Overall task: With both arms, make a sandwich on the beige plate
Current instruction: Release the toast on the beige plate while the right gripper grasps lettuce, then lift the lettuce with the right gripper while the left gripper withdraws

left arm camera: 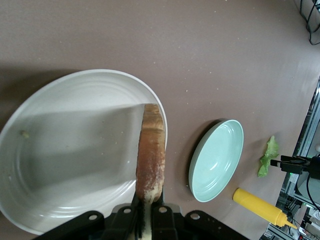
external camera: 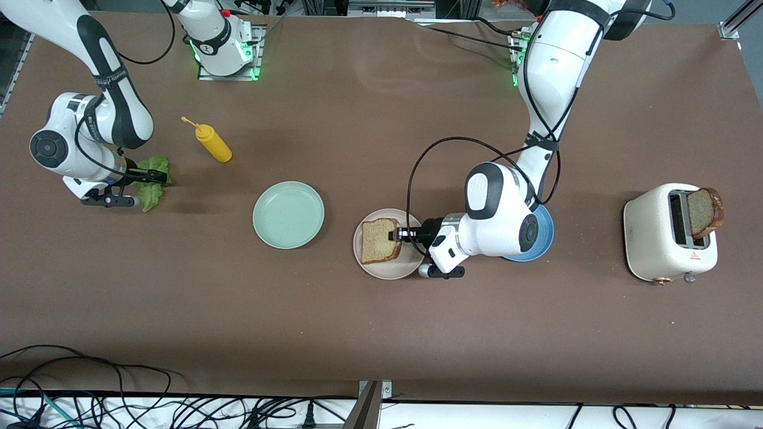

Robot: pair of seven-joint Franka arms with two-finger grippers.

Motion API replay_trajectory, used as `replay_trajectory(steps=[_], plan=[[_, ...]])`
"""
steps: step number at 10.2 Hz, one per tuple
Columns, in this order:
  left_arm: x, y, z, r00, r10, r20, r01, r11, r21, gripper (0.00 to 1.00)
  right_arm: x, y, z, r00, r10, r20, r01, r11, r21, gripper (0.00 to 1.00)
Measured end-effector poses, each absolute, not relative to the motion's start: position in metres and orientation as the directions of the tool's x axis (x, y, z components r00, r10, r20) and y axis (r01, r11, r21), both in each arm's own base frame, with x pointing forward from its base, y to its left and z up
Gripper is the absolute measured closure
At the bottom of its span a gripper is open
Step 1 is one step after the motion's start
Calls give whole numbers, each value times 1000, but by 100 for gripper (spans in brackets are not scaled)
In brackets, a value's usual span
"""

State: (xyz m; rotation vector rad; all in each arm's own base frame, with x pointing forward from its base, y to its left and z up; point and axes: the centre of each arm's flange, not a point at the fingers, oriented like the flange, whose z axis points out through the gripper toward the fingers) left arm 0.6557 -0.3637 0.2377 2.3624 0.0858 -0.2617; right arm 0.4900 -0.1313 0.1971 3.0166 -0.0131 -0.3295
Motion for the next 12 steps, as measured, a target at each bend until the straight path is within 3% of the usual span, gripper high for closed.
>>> replay_trajectory(steps=[2, 3, 4, 9, 10, 12], plan=[[658, -357, 230, 975, -4, -221, 150, -723, 674, 85, 488, -138, 186, 977, -6, -213, 18, -994, 107, 1], [660, -353, 227, 975, -1, -221, 152, -725, 672, 83, 488, -139, 183, 977, -5, -213, 18, -994, 108, 7], [662, -347, 225, 975, 5, -220, 155, -726, 670, 74, 488, -139, 183, 977, -4, -212, 19, -994, 108, 11], [691, -269, 234, 978, -18, -208, 110, -802, 587, 7, 490, -140, 187, 979, -5, -204, 17, -994, 109, 83], [697, -244, 245, 976, -36, -214, 93, -821, 563, 0, 491, -140, 188, 980, -6, -199, 17, -994, 110, 93], [703, -194, 287, 972, -82, -220, 35, -876, 481, 0, 499, -140, 205, 986, -4, -165, 15, -993, 115, 93]])
